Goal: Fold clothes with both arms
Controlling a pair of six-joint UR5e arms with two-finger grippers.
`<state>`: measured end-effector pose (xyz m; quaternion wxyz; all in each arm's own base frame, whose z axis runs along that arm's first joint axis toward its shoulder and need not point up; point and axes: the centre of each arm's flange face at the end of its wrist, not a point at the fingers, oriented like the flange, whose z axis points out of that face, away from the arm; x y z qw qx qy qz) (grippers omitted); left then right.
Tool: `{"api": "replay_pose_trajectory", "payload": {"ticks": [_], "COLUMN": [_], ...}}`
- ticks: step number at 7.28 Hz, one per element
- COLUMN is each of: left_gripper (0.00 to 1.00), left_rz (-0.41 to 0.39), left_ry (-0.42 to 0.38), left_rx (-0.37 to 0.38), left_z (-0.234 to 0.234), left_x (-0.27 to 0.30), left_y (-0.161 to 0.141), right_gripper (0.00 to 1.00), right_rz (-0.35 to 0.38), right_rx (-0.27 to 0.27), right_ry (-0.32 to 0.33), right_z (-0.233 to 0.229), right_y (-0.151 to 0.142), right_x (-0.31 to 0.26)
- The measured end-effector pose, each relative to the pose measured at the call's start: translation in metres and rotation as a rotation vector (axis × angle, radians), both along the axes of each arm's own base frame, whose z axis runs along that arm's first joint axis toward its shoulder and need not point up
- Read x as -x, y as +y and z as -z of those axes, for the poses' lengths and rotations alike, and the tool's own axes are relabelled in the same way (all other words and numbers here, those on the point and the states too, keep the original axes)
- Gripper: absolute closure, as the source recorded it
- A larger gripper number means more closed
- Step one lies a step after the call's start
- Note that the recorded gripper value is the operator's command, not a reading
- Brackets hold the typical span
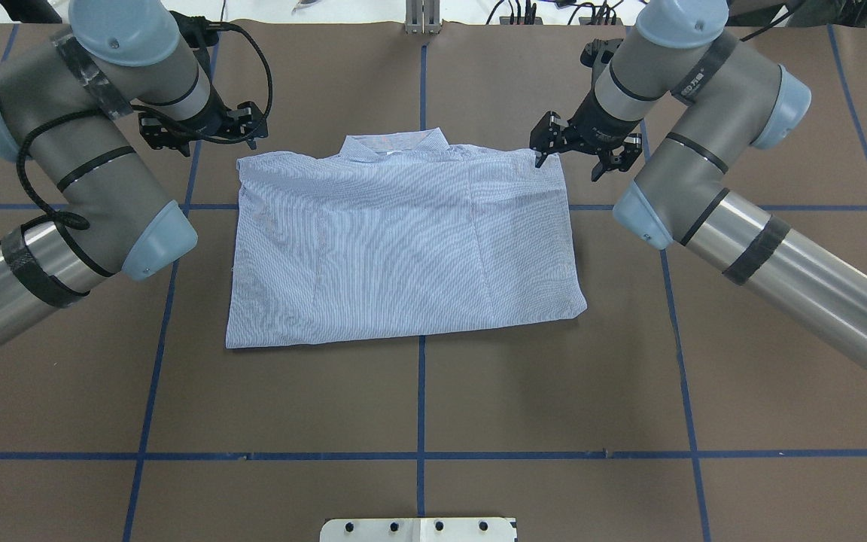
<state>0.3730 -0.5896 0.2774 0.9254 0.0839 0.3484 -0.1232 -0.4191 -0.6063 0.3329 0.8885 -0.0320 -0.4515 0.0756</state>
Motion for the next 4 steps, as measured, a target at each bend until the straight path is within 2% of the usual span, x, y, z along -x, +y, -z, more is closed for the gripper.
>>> {"api": "replay_pose_trajectory", "payload": {"ticks": [4], "left_gripper": [0.00], "left_rz": [0.010], "left_ry": [0.018], "left_rx": [-0.011], "left_z": [0.021], "left_x": [0.014], "left_y": [0.014], "right_gripper": [0.00], "right_rz": [0.085], "right_rx": [-0.002], "right_ry": [0.004], "right_z": [-0.038], "right_y": [0.101], "right_x": [0.004]}}
